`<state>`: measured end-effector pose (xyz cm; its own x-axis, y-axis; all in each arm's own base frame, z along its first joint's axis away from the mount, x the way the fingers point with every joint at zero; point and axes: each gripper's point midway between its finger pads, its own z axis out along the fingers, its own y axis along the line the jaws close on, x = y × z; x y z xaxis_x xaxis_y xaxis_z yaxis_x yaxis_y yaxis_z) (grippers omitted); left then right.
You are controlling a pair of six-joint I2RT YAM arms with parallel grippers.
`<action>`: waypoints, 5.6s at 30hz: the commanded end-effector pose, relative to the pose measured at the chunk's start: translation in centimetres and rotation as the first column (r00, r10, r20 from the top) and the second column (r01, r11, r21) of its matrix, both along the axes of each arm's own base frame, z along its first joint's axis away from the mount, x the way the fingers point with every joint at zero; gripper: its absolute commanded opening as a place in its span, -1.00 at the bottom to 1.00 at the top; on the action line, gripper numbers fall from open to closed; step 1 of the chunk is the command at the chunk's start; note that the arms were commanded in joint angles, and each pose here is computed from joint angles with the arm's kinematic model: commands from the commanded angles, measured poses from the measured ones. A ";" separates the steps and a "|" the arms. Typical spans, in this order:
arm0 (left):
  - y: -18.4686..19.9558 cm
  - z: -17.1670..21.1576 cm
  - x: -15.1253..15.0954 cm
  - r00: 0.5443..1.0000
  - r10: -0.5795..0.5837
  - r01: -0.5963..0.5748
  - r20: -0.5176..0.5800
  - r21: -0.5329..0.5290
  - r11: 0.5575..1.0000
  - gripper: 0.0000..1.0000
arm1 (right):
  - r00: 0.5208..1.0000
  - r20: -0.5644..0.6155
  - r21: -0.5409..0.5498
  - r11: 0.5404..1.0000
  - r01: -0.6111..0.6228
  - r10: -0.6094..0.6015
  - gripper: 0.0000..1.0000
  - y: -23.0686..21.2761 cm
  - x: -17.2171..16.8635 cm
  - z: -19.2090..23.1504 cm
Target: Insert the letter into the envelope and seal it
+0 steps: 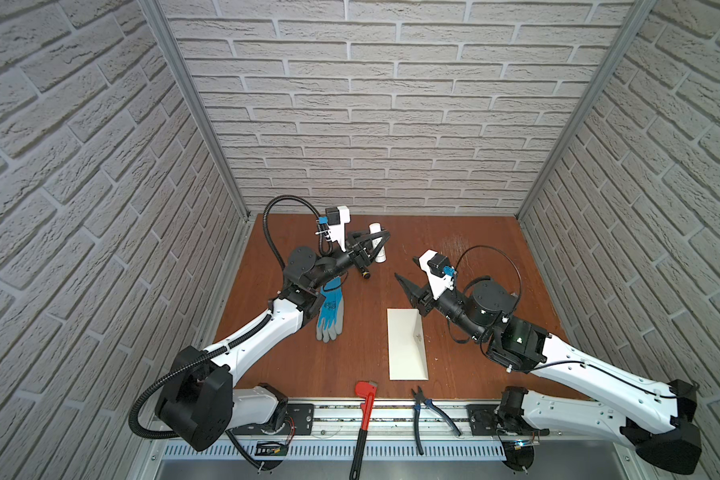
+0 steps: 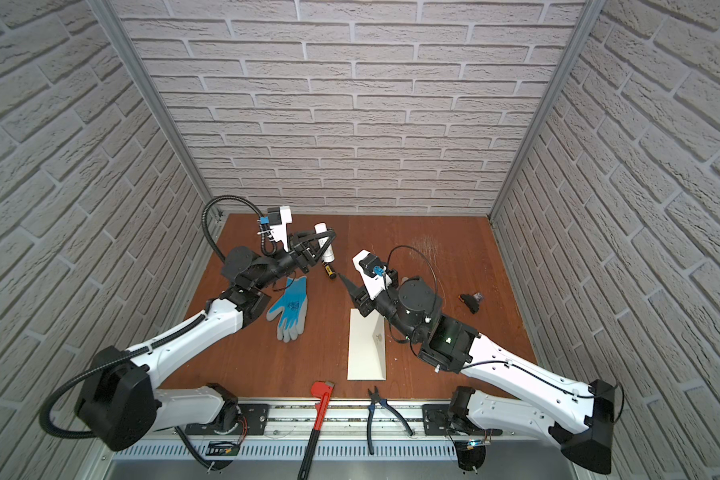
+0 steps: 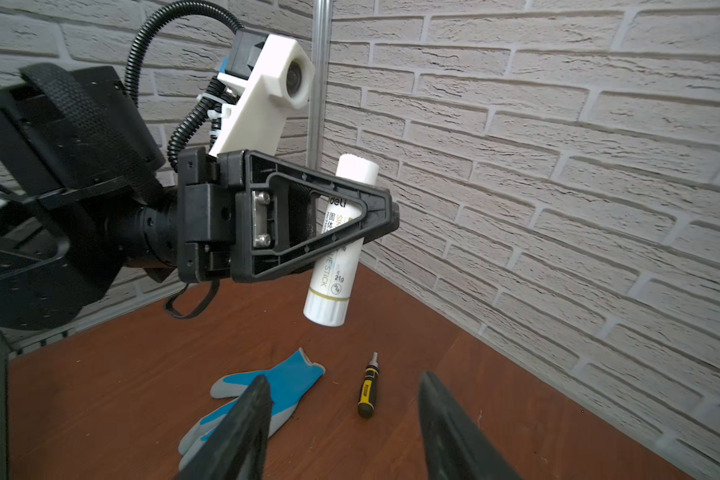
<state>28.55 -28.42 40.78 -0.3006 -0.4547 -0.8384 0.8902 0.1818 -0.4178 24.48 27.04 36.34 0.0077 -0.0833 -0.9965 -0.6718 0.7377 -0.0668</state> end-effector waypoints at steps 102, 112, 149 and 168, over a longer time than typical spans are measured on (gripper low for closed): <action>-1.7 2.8 -3.6 0.967 -0.229 0.245 0.114 -0.153 0.957 -1.00 | 0.956 -0.150 0.254 0.944 -0.210 0.254 -0.04 3.2 0.0 -1.4; -2.4 2.5 -4.0 0.961 -0.254 0.268 0.114 -0.144 0.953 -1.00 | 0.944 -0.147 0.332 0.914 -0.234 0.295 -0.08 3.6 1.1 -0.6; -3.9 -1.6 -3.6 0.976 -0.216 0.216 0.025 -0.002 0.976 -1.00 | 0.965 -0.152 0.231 0.957 -0.178 0.216 -0.78 0.2 0.3 0.1; -3.4 -5.0 -0.9 0.990 0.131 -0.136 0.046 0.168 0.976 -1.00 | 0.988 -0.115 0.171 0.982 -0.083 0.103 -0.88 -1.3 -0.4 0.6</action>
<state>24.10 -33.44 37.67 -0.2994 -0.3307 -0.8950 0.9187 0.1533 -0.3640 24.39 26.57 31.16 -0.2631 -0.0561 -0.9631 -0.7413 0.6507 0.1646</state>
